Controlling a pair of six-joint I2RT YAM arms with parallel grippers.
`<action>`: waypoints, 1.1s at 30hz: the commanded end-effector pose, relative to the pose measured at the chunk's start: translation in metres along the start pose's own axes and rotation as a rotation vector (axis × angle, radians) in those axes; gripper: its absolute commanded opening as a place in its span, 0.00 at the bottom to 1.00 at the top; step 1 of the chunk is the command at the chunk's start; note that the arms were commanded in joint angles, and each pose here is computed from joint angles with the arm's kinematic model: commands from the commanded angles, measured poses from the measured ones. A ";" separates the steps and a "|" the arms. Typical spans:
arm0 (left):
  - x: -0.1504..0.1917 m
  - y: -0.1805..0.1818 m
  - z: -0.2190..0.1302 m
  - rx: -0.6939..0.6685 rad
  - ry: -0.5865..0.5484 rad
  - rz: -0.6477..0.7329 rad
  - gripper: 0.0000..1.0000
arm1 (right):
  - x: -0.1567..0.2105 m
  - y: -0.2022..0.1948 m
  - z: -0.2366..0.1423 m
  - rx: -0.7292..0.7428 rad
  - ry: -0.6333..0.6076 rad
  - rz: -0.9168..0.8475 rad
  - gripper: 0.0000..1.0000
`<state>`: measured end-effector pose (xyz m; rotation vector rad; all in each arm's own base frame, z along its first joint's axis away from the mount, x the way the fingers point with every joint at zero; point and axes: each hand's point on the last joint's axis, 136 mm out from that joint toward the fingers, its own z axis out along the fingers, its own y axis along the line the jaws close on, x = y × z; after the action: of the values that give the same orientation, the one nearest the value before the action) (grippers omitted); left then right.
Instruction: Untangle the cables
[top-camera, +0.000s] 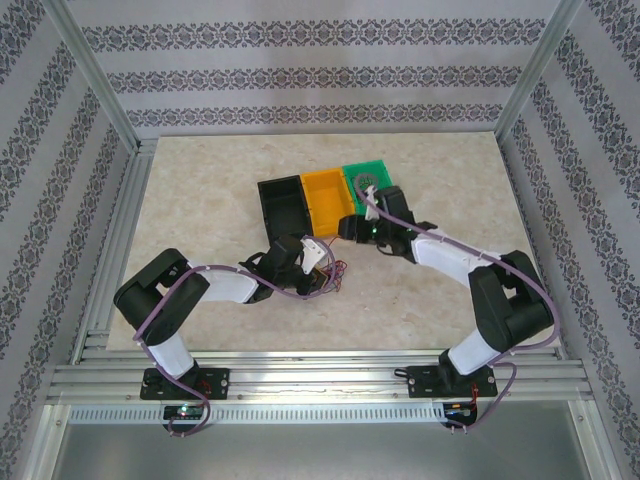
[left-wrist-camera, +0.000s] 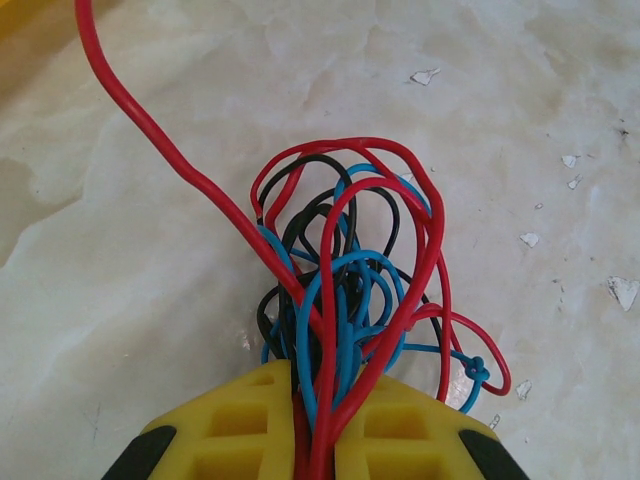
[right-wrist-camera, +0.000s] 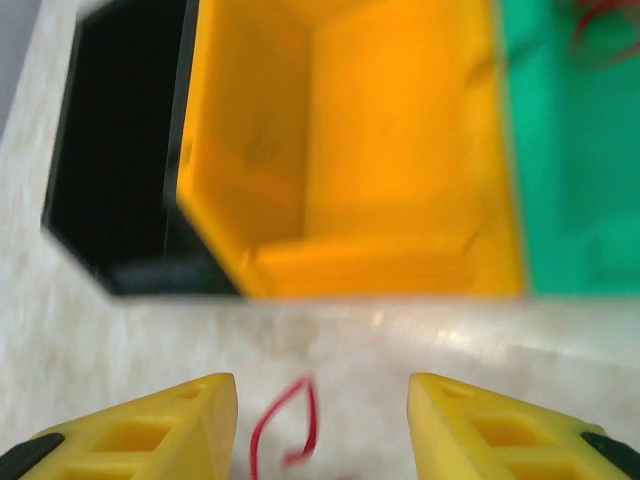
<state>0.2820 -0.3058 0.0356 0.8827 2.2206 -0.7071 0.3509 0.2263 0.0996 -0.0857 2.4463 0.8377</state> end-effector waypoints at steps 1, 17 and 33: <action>0.019 -0.007 0.009 0.023 0.071 0.021 0.00 | 0.037 0.014 0.001 -0.059 0.089 -0.068 0.48; 0.020 -0.009 0.006 0.030 0.073 0.044 0.00 | 0.051 0.030 0.038 -0.070 0.163 -0.101 0.21; 0.013 0.002 -0.026 -0.061 0.024 0.030 0.76 | 0.025 -0.049 0.024 0.045 -0.022 0.360 0.00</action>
<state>0.2728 -0.2813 0.0453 0.8472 2.2034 -0.6104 0.3452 0.2067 0.0363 0.2436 2.5602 0.8702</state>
